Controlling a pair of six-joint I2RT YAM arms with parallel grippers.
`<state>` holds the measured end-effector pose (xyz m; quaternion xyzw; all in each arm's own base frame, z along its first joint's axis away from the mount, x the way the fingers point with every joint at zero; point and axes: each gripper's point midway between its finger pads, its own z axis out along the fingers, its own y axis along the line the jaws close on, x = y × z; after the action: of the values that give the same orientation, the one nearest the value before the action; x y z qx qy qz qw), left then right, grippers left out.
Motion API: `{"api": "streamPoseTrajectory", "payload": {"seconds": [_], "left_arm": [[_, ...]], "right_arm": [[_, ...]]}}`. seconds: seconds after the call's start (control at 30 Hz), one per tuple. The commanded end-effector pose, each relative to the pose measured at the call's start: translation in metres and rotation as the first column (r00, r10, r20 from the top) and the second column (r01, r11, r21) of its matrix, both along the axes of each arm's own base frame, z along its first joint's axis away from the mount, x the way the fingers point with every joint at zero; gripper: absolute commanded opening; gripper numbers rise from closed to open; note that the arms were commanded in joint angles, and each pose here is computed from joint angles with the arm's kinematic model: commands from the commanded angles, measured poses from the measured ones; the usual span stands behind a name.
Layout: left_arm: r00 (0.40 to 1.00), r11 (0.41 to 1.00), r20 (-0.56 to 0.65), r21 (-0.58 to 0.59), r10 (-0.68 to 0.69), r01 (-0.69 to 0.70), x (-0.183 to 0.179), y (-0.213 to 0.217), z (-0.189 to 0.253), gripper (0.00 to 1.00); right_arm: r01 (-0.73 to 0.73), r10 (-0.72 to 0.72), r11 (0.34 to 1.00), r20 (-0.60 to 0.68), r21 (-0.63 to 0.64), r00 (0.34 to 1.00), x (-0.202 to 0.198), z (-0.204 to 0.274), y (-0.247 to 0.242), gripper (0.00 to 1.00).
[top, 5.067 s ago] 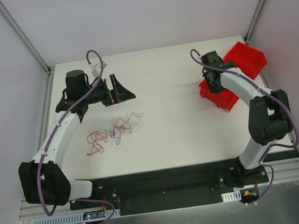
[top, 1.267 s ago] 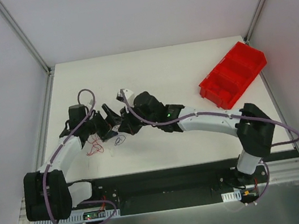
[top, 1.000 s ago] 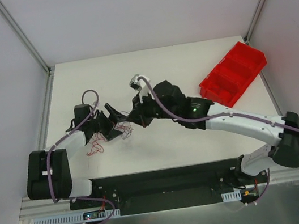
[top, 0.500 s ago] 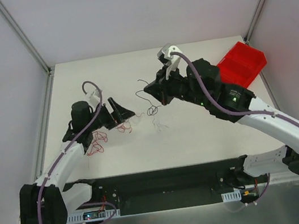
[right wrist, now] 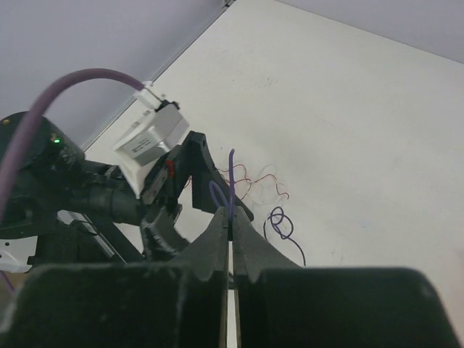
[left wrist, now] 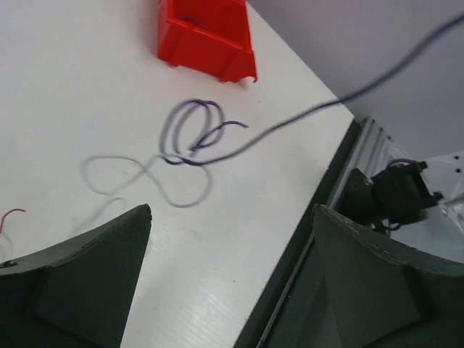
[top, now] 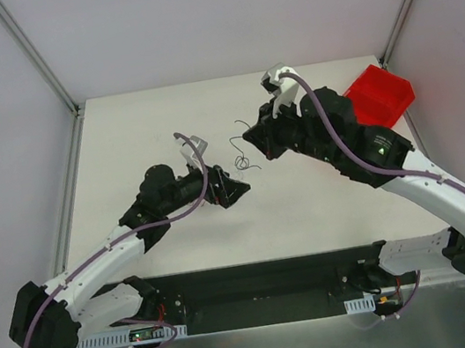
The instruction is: Untangle the cables
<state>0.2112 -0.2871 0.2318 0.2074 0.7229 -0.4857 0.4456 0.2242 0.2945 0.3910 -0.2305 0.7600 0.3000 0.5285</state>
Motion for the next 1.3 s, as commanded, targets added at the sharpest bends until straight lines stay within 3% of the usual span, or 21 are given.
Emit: {"api": "streamPoseTrajectory", "payload": {"seconds": [0.0, 0.07, 0.13, 0.2, 0.37, 0.5, 0.53, 0.6, 0.7, 0.8, 0.87, 0.9, 1.0, 1.1, 1.2, 1.27], "left_arm": [[0.996, 0.998, 0.07, 0.026, 0.061, -0.063, 0.026, -0.007, 0.016, 0.89], [0.997, 0.998, 0.056, 0.029, 0.049, -0.051, 0.025, -0.01, 0.013, 0.89], [0.998, 0.998, 0.04, 0.039, 0.051, -0.052, 0.026, -0.01, 0.006, 0.98], [0.999, 0.998, 0.013, 0.058, 0.034, -0.035, 0.027, -0.015, -0.004, 0.99], [0.982, 0.981, -0.007, -0.021, -0.191, 0.191, 0.002, -0.048, 0.001, 0.98], [0.935, 0.929, 0.036, -0.107, -0.352, 0.354, -0.021, -0.071, 0.016, 0.93], [0.93, 0.923, 0.031, -0.118, -0.366, 0.367, -0.023, -0.074, 0.015, 0.91], [0.934, 0.927, 0.012, -0.124, -0.356, 0.355, -0.02, -0.078, 0.011, 0.71], [0.937, 0.931, -0.019, -0.122, -0.35, 0.345, -0.016, -0.081, 0.003, 0.55], [0.94, 0.937, -0.04, -0.107, -0.338, 0.332, -0.013, -0.082, -0.006, 0.29], [0.953, 0.953, -0.064, -0.087, -0.297, 0.291, -0.007, -0.081, -0.015, 0.05], [0.959, 0.962, -0.087, -0.065, -0.269, 0.264, -0.003, -0.079, -0.023, 0.0], [0.969, 0.978, -0.14, 0.002, -0.204, 0.206, 0.004, -0.073, -0.05, 0.0], [0.973, 0.988, -0.226, 0.136, -0.04, 0.072, 0.021, -0.056, -0.093, 0.0], [0.948, 0.952, -0.309, 0.306, 0.073, 0.026, 0.024, -0.035, -0.141, 0.0], [0.936, 0.935, -0.339, 0.354, 0.099, 0.029, 0.022, -0.023, -0.16, 0.0]], "right_arm": [[0.024, -0.03, 0.994, 0.056, 0.102, 0.998, -0.011, 0.045, -0.023, 0.0], [0.033, -0.039, 0.994, 0.057, 0.1, 0.998, -0.012, 0.047, -0.028, 0.0], [0.035, -0.042, 0.994, 0.063, 0.107, 0.997, -0.014, 0.051, -0.032, 0.0], [0.029, -0.037, 0.993, 0.065, 0.115, 0.997, -0.017, 0.054, -0.034, 0.0], [0.018, -0.03, 0.99, 0.081, 0.14, 0.996, -0.024, 0.064, -0.04, 0.0], [0.022, -0.037, 0.987, 0.094, 0.158, 0.995, -0.026, 0.071, -0.046, 0.0], [0.027, -0.042, 0.987, 0.095, 0.159, 0.995, -0.026, 0.072, -0.047, 0.0], [0.023, -0.039, 0.987, 0.096, 0.161, 0.995, -0.028, 0.073, -0.048, 0.0], [0.041, -0.058, 0.986, 0.099, 0.163, 0.993, -0.026, 0.073, -0.051, 0.0], [0.054, -0.071, 0.985, 0.1, 0.163, 0.992, -0.024, 0.074, -0.053, 0.0], [0.062, -0.08, 0.984, 0.108, 0.166, 0.991, -0.022, 0.077, -0.054, 0.0], [0.064, -0.083, 0.984, 0.113, 0.167, 0.99, -0.022, 0.079, -0.054, 0.0], [0.076, -0.102, 0.981, 0.138, 0.179, 0.985, -0.019, 0.092, -0.058, 0.0], [0.085, -0.121, 0.975, 0.172, 0.203, 0.978, -0.02, 0.111, -0.065, 0.0], [0.107, -0.154, 0.971, 0.215, 0.215, 0.965, -0.019, 0.128, -0.075, 0.0], [0.115, -0.17, 0.967, 0.239, 0.229, 0.956, -0.02, 0.14, -0.081, 0.0]]}}
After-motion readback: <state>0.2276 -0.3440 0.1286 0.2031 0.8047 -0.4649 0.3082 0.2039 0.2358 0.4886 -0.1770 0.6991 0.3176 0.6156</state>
